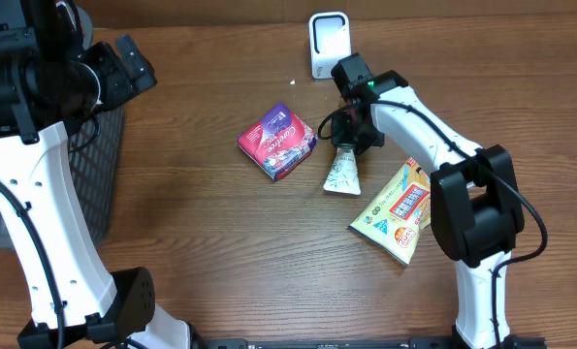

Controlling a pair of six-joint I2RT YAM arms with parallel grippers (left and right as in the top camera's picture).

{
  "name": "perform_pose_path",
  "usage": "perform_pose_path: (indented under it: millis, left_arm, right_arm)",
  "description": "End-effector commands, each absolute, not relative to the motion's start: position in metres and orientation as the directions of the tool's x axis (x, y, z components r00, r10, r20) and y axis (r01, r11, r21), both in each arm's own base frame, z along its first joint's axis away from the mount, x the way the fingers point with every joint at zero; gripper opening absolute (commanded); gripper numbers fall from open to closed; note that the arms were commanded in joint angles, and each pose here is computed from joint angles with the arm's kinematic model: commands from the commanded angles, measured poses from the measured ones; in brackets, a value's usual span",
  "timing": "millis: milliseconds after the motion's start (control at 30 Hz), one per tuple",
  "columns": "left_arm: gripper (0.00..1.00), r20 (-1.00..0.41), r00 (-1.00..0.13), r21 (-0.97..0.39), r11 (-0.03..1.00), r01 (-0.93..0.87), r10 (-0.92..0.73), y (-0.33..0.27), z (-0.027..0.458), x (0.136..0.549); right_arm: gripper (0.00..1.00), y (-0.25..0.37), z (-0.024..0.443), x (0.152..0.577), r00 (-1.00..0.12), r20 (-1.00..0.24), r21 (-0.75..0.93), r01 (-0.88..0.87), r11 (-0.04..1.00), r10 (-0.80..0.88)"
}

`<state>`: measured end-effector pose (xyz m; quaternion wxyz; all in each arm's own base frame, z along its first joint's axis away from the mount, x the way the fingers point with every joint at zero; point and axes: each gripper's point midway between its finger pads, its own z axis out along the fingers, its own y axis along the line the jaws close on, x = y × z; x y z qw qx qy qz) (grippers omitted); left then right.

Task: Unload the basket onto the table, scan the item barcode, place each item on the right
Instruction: 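Carry the white tube toward the white scanner with the right gripper, then hold the white tube up in front of the scanner face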

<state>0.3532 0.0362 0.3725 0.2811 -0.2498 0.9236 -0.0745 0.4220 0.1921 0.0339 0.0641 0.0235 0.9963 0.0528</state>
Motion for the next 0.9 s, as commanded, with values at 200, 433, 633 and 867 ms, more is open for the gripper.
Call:
perform_pose_path:
  millis: [200, 433, 633, 867]
  left_arm:
    - [1.00, -0.481, -0.716, -0.276, 0.863, -0.424, -0.505, 0.037, 0.372, 0.353]
    - [1.00, -0.481, -0.716, -0.276, 0.863, -0.424, -0.505, 0.037, 0.372, 0.353]
    - [1.00, -0.481, -0.716, -0.276, 0.863, -0.424, -0.505, 0.037, 0.372, 0.353]
    - [1.00, -0.481, -0.716, -0.276, 0.863, -0.424, -0.505, 0.037, 0.372, 0.353]
  right_arm:
    - [0.04, 0.189, 0.127, 0.489, -0.956, -0.279, 0.303, 0.006, 0.953, 0.095]
    - [0.04, 0.200, 0.184, 0.551, -0.850, -0.503, 0.467, -0.116, 0.877, 0.155]
    - [0.04, 0.203, 0.215, 0.586, -0.728, -0.663, 0.446, -0.198, 0.873, 0.173]
    - [0.04, 0.202, 0.228, 0.612, -0.602, -0.772, 0.372, -0.170, 0.912, 0.203]
